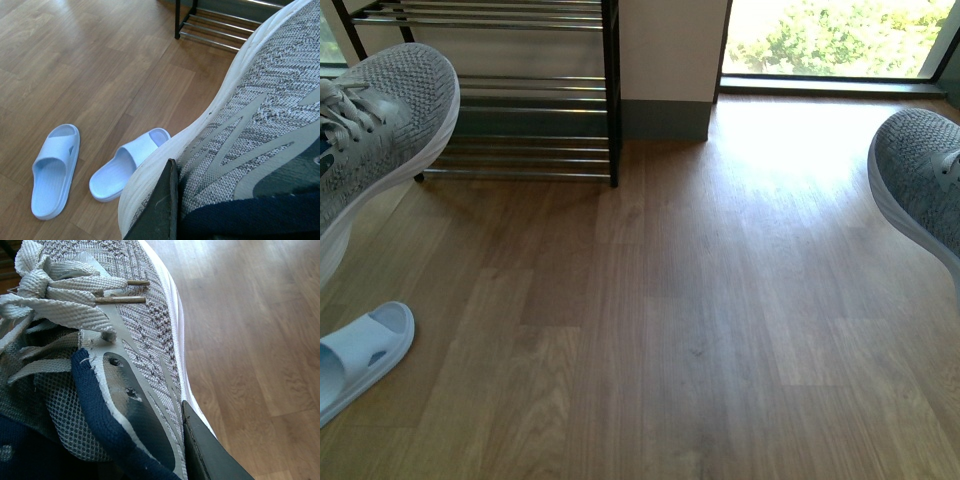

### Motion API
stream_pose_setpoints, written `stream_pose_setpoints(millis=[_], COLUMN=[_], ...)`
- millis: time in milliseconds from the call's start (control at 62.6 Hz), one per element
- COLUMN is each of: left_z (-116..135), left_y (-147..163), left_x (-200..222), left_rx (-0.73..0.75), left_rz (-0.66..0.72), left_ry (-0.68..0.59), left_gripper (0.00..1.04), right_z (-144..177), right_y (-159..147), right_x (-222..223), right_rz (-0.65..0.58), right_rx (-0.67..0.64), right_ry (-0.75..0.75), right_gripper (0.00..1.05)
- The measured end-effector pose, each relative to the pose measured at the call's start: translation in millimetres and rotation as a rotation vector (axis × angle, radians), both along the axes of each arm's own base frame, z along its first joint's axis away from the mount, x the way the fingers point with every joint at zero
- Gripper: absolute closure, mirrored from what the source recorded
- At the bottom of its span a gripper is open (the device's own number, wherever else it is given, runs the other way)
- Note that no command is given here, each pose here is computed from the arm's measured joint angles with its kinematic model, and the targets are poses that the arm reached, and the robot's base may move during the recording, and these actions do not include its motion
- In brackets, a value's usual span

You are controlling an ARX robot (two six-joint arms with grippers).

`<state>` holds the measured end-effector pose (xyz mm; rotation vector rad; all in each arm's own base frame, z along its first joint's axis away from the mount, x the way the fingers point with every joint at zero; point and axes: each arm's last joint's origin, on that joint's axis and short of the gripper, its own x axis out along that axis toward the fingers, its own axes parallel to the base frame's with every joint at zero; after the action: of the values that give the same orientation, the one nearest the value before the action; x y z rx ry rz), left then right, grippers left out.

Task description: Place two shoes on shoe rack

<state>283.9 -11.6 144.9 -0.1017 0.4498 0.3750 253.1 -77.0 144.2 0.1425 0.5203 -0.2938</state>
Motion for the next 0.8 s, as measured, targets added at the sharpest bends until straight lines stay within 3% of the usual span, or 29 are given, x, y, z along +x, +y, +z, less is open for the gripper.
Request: stream_pose_setpoints(millis=[799], left_z=[0.1], left_y=[1.6], left_x=[0.0], left_rx=[0.001], left_rz=[0.008], left_ry=[0.0], left_gripper=[1.03], right_z=[0.4], right_y=[0.9], right_x=[0.2], right_rz=[0.005], right_rx=[0.001], right_ry=[-0.002], right_gripper=[1.03])
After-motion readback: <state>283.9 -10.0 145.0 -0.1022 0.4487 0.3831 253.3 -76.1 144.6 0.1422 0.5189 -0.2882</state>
